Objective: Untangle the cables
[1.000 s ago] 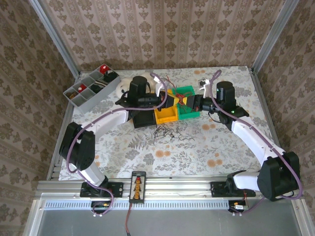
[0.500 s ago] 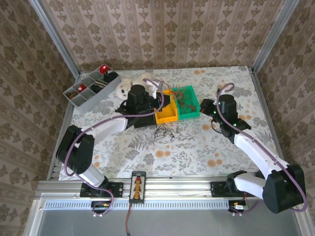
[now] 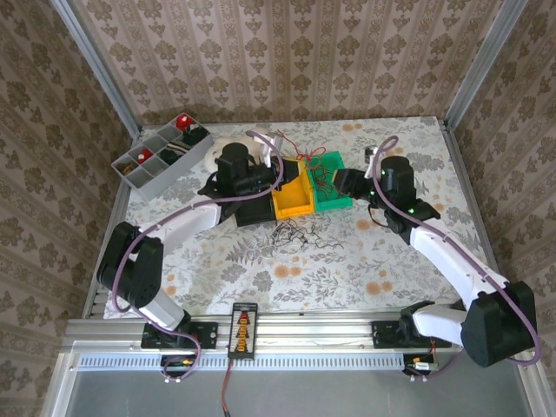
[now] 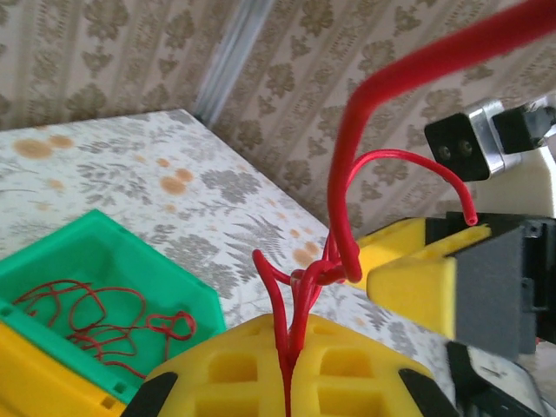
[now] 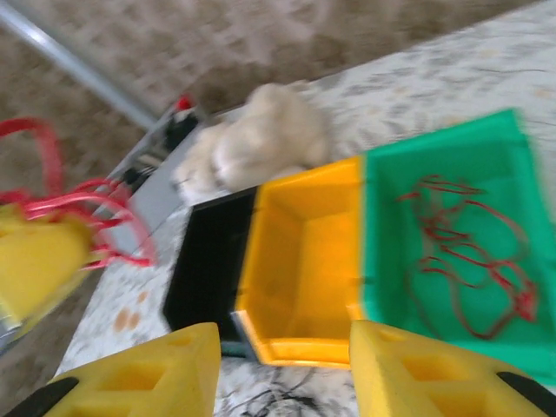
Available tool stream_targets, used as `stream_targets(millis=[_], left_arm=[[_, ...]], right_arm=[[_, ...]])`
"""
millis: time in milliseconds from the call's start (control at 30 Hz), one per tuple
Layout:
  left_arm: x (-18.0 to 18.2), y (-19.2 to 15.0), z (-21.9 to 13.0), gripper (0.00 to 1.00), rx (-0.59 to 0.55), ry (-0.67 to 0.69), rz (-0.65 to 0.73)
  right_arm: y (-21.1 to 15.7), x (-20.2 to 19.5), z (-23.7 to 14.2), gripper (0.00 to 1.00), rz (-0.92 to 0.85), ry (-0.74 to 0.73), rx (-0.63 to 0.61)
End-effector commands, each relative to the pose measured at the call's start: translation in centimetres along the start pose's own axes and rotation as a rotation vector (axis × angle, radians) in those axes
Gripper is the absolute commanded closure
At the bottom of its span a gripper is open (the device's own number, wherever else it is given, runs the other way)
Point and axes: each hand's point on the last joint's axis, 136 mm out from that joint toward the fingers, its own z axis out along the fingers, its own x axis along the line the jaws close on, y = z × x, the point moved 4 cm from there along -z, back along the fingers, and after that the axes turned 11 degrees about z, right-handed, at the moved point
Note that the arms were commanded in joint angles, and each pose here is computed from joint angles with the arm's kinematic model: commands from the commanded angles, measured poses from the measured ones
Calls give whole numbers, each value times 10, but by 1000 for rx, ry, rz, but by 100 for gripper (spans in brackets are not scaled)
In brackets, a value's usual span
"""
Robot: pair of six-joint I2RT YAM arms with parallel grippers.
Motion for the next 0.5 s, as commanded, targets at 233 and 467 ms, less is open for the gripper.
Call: stream_targets(millis=[233, 467], left_arm=[[-22, 3, 7, 100, 54, -182, -36], [-24, 1, 8, 100, 83, -184, -30]], right_arm=[[7, 37, 22, 55, -142, 145, 71], [23, 30, 31, 80, -140, 75, -8]])
